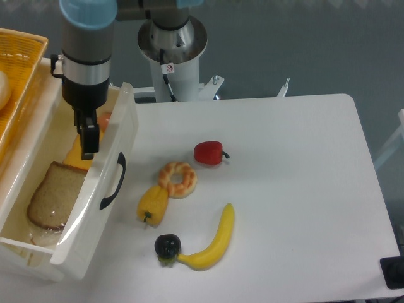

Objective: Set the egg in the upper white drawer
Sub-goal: 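Raise the open gripper up out of the drawer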

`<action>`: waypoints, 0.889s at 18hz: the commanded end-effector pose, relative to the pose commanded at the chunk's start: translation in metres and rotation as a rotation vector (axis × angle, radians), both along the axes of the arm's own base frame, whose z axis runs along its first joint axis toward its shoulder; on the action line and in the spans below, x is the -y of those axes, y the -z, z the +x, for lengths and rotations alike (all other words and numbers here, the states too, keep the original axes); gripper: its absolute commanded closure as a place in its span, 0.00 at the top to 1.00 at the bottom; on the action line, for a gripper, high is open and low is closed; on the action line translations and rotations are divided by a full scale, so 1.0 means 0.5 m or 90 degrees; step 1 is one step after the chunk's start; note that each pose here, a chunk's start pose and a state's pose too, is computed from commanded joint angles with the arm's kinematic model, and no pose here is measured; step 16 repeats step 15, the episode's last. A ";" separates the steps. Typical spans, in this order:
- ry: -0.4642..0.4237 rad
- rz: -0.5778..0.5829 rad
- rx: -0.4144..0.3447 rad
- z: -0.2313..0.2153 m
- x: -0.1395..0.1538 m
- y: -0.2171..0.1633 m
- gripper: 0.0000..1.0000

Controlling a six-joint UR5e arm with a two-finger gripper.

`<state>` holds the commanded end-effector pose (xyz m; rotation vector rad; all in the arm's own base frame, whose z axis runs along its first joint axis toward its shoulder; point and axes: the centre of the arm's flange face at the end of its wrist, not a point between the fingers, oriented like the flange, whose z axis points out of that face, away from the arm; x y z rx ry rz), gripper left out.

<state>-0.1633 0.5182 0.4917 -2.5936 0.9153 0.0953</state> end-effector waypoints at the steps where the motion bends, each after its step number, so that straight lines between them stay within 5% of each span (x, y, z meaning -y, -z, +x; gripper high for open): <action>1: -0.027 0.003 0.005 -0.010 0.008 -0.008 1.00; 4: -0.092 0.022 0.006 -0.040 0.040 -0.044 1.00; 8: -0.131 -0.010 -0.056 -0.064 0.071 -0.059 1.00; 16: -0.163 -0.089 -0.104 -0.116 0.069 0.007 1.00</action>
